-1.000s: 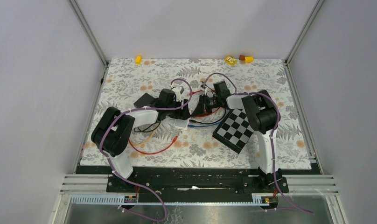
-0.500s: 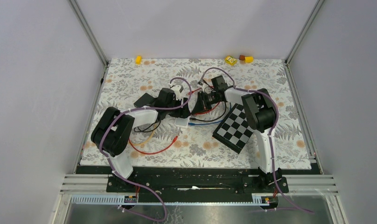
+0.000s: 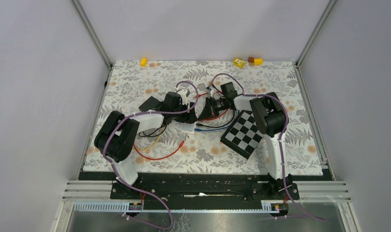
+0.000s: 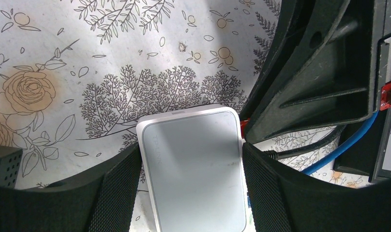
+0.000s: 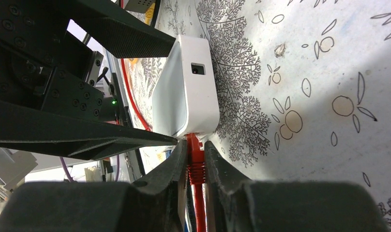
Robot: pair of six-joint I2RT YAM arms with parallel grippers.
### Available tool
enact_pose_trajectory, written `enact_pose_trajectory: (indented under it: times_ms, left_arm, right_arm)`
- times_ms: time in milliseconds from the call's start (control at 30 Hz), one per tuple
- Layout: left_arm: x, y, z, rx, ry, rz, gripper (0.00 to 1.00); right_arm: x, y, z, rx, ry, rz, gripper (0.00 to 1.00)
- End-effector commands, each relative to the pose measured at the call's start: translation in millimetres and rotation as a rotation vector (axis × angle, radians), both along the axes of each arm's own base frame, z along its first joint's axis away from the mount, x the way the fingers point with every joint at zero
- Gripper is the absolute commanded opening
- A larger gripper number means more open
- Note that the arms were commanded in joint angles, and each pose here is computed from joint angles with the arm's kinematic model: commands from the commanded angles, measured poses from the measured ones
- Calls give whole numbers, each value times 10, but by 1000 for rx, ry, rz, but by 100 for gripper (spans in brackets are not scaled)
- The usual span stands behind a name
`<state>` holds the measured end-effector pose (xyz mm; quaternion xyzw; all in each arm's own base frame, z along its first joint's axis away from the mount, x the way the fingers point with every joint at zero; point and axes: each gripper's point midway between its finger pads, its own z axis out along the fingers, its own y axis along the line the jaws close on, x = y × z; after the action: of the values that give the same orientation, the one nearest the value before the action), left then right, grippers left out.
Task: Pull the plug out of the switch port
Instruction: Pull the connector from the switch port, then place the connector at the corner of the board.
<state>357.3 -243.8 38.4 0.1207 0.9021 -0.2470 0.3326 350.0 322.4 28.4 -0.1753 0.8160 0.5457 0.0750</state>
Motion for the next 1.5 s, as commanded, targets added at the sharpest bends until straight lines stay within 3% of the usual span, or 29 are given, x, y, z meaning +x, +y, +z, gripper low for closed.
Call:
enact_pose_trajectory:
  times_ms: [0,333,700,1033,1467]
  left_arm:
    - [104,244,-12,54,-25,71,64]
    - [100,251,-37,60,-20,66,63]
    - [138,308,-41,60,-15,89,61]
    - [141,303,-28,57,-18,82,61]
    - [157,237,182,-3,-53,59,76]
  right_arm:
    - [-48,29,144,73,1,39,17]
    - [26,-74,199,55,21,47,12]
    - [27,5,366,170,32,-48,8]
    - [85,-25,318,114,-4,-13,8]
    - [416,-148,908,-23,-254,14,7]
